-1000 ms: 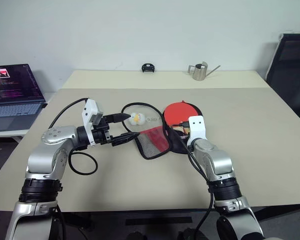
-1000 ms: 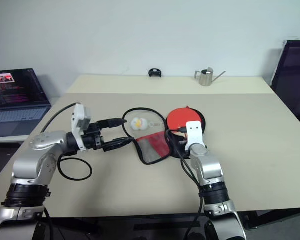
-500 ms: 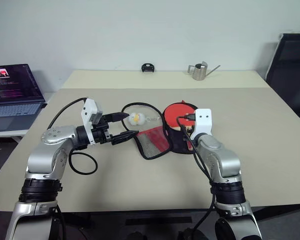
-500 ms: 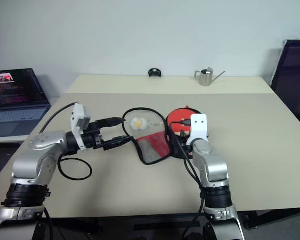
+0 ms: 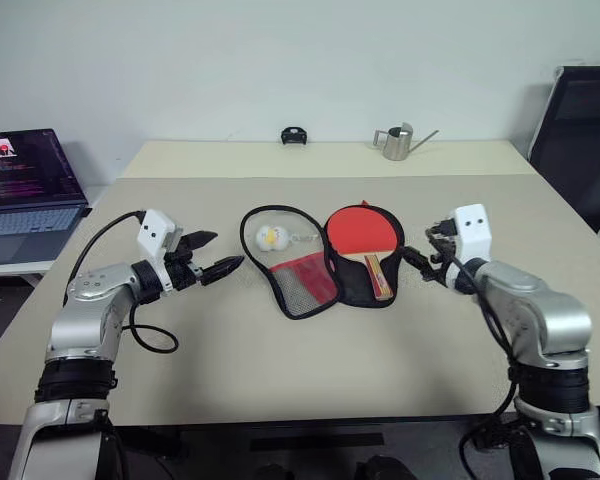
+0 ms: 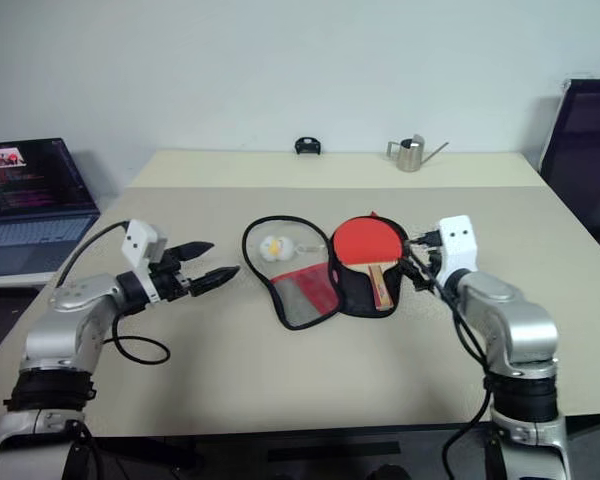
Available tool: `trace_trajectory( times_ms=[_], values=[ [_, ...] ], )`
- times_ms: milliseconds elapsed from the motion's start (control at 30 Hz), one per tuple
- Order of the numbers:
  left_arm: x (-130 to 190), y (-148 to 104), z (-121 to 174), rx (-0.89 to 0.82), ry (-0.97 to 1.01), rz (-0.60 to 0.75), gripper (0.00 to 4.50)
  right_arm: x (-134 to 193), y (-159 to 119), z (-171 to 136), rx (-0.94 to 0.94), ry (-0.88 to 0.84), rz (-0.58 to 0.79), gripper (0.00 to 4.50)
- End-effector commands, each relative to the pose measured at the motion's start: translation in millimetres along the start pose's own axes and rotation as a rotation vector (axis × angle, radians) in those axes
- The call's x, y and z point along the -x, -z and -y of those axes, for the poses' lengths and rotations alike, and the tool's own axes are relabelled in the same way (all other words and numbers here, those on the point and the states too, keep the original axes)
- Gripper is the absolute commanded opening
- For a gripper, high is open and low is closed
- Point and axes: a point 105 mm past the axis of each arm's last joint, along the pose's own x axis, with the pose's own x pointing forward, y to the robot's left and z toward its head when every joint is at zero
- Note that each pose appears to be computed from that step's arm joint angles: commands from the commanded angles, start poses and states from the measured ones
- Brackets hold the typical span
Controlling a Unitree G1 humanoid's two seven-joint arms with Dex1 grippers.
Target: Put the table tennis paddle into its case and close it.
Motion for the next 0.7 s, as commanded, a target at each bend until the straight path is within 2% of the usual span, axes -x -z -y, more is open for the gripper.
trace_trajectory(
  times_ms=[33,233,400,700],
  values=[
    [-2.9,-2.6,0.3,-0.015,0.032,0.016,4.50,13.2,-28.1,-18.1,0.097,-0.147,0.089,3.63],
    [-7.3,15.2,-10.4,-0.006,0.005,-0.033,4.50,27.0,-37.1,-24.3,0.198,-0.263,0.089,3.63],
    [-19.9,20.5,-13.5,-0.011,-0.009,-0.041,4.50,41.5,-51.3,-34.6,0.246,-0.389,0.118,3.63],
    [-49.9,27.9,-9.8,-0.031,-0.018,-0.063,4.50,54.8,-67.8,-34.7,0.287,-0.458,0.142,3.63]
  ],
)
